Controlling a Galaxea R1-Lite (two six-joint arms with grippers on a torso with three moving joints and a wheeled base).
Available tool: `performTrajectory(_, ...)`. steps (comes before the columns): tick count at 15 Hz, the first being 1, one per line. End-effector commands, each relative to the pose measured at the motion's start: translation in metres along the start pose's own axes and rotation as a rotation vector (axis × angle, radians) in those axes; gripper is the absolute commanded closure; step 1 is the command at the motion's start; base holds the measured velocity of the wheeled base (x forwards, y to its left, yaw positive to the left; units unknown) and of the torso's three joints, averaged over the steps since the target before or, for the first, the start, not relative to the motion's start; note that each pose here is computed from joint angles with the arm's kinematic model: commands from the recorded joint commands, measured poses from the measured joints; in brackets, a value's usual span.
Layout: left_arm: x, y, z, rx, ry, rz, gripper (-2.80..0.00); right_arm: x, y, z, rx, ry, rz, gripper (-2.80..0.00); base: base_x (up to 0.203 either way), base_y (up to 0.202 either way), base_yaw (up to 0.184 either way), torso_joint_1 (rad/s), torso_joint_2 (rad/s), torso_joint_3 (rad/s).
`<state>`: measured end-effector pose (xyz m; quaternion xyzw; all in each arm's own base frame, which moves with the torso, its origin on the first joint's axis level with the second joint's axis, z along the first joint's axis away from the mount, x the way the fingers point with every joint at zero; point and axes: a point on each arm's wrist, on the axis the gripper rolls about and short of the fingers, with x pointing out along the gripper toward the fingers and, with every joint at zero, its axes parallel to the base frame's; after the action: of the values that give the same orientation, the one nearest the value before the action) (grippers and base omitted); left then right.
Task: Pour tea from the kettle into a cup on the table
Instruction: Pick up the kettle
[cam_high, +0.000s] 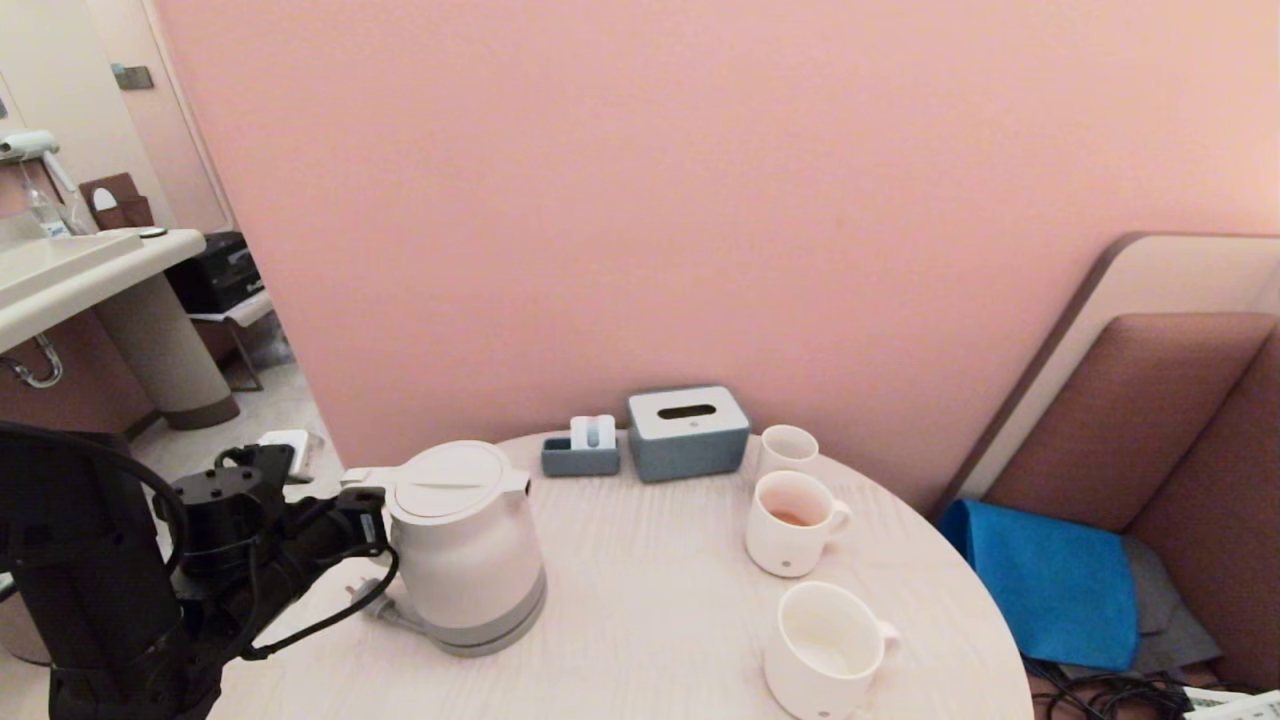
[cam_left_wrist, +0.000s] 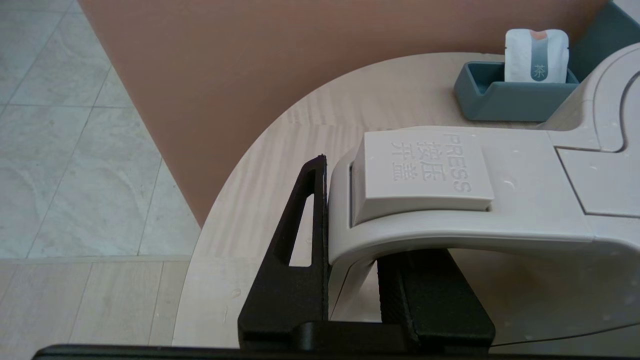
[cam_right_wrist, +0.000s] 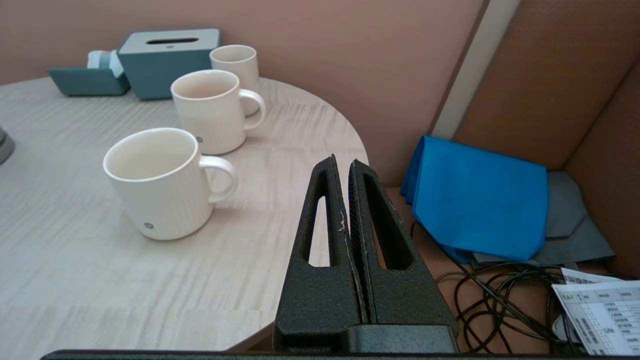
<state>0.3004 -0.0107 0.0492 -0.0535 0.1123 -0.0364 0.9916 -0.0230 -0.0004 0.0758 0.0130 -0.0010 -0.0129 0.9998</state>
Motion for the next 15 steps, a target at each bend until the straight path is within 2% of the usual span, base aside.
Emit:
performTrajectory(1,0.001,-0.004,0.009,0.005,-0.069,-0.017,0.00,0.000,0.000,0.000,0.000,0.002,0.000,0.00,0.000,0.000,0.000,0.000,0.00,0.000)
performTrajectory(4,0.004,-0.019,0.022,0.013,-0.129,-0.031,0.00,0.000,0.000,0.000,0.000,0.000,0.000,0.00,0.000,0.000,0.000,0.000,0.00,0.000)
performTrajectory(6,0.005,-0.029,0.024,0.016,-0.143,-0.041,0.00,0.000,0.000,0.000,0.000,0.000,0.000,0.00,0.000,0.000,0.000,0.000,0.00,0.000)
performTrajectory(15,-0.009,-0.033,0.045,0.006,-0.218,-0.035,0.00,0.000,0.000,0.000,0.000,0.001,0.000,0.00,0.000,0.000,0.000,0.000,0.00,0.000)
